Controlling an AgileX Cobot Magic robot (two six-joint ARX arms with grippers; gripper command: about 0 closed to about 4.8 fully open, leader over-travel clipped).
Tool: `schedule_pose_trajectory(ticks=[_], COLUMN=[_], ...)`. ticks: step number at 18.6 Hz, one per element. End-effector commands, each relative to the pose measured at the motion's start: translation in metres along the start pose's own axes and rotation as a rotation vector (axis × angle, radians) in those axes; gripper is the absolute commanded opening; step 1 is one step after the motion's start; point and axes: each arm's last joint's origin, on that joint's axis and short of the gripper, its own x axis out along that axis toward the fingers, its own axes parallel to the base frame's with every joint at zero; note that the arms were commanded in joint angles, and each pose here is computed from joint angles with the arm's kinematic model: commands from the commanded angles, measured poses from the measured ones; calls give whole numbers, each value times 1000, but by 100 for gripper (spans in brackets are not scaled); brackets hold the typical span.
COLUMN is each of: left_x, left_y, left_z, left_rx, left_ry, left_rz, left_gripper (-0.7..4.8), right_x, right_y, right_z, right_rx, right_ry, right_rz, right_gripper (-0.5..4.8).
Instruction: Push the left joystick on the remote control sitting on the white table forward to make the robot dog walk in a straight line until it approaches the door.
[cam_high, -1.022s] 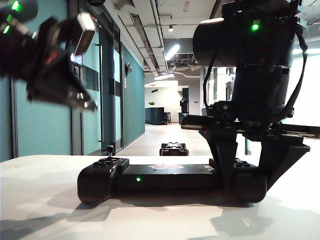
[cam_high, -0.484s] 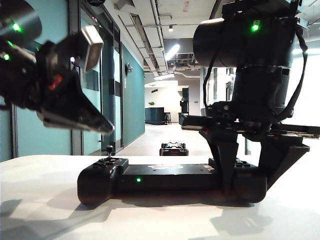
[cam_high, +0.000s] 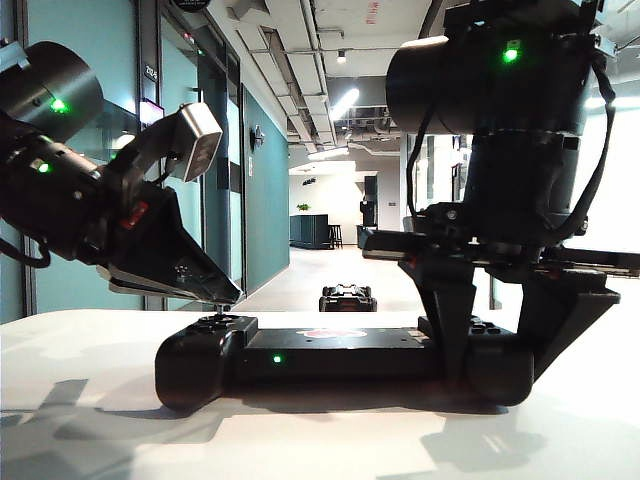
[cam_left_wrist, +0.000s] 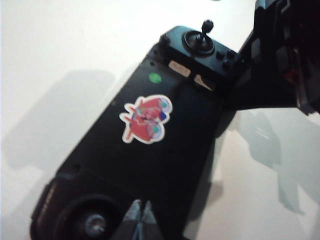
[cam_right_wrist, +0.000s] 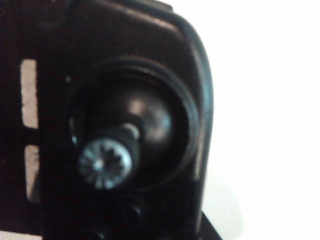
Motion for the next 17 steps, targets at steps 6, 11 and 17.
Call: schedule_pose_trajectory(ticks=[6, 11, 17], left_x=[8, 11, 11], left_y=[8, 12, 12], left_z=[-2, -3, -2], left_rx=[18, 21, 14], left_ry=[-11, -15, -23], left_rz=[30, 47, 49], left_gripper=[-6, -6, -6], right_x=[-1, -1, -1], right_y=[0, 0, 1], right_z=[-1, -1, -1], right_rx=[10, 9, 9], right_ry=[10, 12, 20], right_rz=[9, 9, 25], right_gripper=[239, 239, 239])
